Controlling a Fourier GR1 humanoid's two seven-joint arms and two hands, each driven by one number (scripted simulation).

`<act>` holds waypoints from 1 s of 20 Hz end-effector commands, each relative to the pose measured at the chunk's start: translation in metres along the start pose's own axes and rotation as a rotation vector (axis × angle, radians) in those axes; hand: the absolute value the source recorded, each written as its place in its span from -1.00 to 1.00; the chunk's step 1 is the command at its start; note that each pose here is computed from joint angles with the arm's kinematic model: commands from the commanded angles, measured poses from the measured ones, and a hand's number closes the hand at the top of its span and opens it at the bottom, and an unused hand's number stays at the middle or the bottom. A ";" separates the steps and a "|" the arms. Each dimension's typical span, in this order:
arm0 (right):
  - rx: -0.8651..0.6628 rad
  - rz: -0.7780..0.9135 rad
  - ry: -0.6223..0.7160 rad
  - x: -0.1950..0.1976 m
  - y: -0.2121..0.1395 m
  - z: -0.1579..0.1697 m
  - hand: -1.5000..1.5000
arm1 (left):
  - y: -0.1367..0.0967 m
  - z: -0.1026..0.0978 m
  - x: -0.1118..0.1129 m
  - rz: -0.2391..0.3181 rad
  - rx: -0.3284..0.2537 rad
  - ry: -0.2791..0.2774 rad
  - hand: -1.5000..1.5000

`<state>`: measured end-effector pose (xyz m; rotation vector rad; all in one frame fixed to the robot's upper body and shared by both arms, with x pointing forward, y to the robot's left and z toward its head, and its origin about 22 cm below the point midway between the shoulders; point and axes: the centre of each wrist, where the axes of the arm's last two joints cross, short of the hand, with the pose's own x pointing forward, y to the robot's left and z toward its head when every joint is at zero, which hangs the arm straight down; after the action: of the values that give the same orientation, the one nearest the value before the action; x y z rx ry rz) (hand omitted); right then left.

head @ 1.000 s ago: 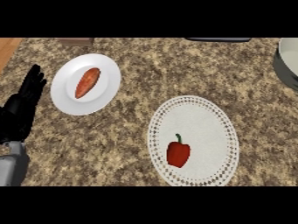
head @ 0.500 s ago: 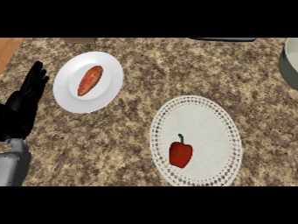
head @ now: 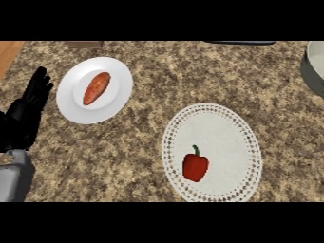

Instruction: Pick the tomato from the placemat and place it in the bowl

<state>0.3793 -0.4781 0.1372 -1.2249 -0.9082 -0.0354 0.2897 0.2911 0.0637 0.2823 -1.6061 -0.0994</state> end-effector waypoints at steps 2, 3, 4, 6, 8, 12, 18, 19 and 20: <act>-0.121 -0.368 -0.044 0.005 -0.016 -0.004 -1.00 | 0.007 0.007 -0.009 -0.005 0.012 0.017 0.00; -0.180 -0.445 -0.052 -0.001 -0.027 -0.008 -1.00 | 0.011 0.006 -0.012 0.007 0.019 0.024 0.00; -0.197 -0.514 -0.062 0.007 -0.024 -0.006 -1.00 | 0.006 0.013 -0.018 -0.005 0.018 0.016 0.00; -0.214 -0.642 -0.058 -0.002 -0.035 -0.010 -1.00 | 0.000 0.007 -0.007 -0.012 0.024 0.014 0.00; -0.219 -0.709 -0.095 -0.026 -0.045 -0.014 -1.00 | 0.009 0.011 -0.006 -0.013 0.032 0.016 0.00; -0.174 -0.714 -0.055 -0.076 -0.063 -0.020 -1.00 | 0.021 0.017 -0.018 -0.018 0.061 0.033 0.00; -0.131 -0.735 -0.084 -0.155 -0.082 -0.013 -1.00 | 0.022 0.001 -0.018 -0.020 0.056 0.029 0.00; -0.114 -0.759 -0.099 -0.164 -0.079 -0.010 -1.00 | 0.021 0.012 -0.014 -0.018 0.052 0.029 0.00; -0.114 -0.804 -0.085 -0.176 -0.085 -0.009 -1.00 | 0.023 0.016 -0.018 -0.022 0.054 0.050 0.00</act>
<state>0.2616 -0.5766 0.1053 -0.9545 -1.3965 -0.6467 0.2768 0.3097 0.0538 0.3326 -1.5739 -0.0678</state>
